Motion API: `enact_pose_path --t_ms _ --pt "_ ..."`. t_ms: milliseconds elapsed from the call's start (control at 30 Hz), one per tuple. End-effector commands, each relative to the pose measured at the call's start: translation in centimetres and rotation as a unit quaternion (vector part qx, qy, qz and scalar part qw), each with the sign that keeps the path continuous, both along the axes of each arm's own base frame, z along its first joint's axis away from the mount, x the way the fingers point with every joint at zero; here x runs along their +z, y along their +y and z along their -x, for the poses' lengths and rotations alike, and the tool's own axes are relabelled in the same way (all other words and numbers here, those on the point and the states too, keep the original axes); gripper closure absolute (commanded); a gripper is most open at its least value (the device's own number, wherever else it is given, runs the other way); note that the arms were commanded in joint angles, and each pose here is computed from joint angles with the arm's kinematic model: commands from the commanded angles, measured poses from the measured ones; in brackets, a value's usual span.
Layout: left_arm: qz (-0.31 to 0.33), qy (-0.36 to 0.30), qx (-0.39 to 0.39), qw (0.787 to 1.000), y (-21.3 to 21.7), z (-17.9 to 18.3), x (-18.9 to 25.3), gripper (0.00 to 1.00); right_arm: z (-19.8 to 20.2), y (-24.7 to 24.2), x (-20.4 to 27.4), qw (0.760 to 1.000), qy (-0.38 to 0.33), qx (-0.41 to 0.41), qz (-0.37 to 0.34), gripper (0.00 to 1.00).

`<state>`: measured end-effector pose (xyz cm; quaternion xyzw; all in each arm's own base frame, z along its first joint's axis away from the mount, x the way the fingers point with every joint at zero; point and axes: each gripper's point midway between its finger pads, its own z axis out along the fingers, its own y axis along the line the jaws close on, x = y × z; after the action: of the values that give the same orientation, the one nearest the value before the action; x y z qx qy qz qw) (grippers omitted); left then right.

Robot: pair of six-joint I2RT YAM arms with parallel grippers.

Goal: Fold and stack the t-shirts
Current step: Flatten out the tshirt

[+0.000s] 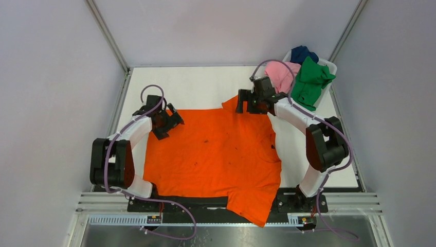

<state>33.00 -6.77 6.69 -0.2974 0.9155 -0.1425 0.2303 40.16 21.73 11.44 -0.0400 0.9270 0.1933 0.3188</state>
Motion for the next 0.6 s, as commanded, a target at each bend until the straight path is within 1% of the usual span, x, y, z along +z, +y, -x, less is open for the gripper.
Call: enact_pose_path --t_ms 0,33,133,233,300,367,467,567 --pt "0.049 0.003 -0.014 0.999 -2.6 -1.4 -1.1 0.01 2.3 0.3 -3.8 0.997 0.067 -0.027 -0.003 0.01" --pt "0.050 0.022 -0.011 0.998 -2.8 -1.5 -2.2 0.01 2.5 0.2 -4.6 0.997 0.077 -0.029 -0.002 0.01" --pt "0.058 0.051 0.000 0.997 -3.1 -2.7 -4.1 0.01 2.6 0.2 -6.5 0.994 0.105 -0.034 0.012 0.00" --pt "0.070 0.063 0.009 0.995 -3.7 -4.7 -4.7 0.01 1.9 -0.1 -7.9 0.990 0.128 -0.046 0.033 0.01" --pt "0.063 0.080 0.030 0.994 -3.6 -5.8 -5.4 0.01 0.8 -0.6 -8.5 0.988 0.133 -0.066 0.045 0.00" --pt "0.059 0.091 0.040 0.993 -3.6 -7.3 -5.7 0.01 -0.5 -0.9 -8.9 0.985 0.145 -0.088 0.032 0.01" --pt "0.063 0.094 0.044 0.993 -4.0 -9.6 -5.9 0.01 -3.1 -0.4 -8.5 0.985 0.145 -0.094 0.006 0.00" --pt "0.065 0.093 0.055 0.992 -4.1 -11.5 -6.1 0.01 -5.7 -0.2 -8.9 0.985 0.144 -0.094 0.015 0.01"
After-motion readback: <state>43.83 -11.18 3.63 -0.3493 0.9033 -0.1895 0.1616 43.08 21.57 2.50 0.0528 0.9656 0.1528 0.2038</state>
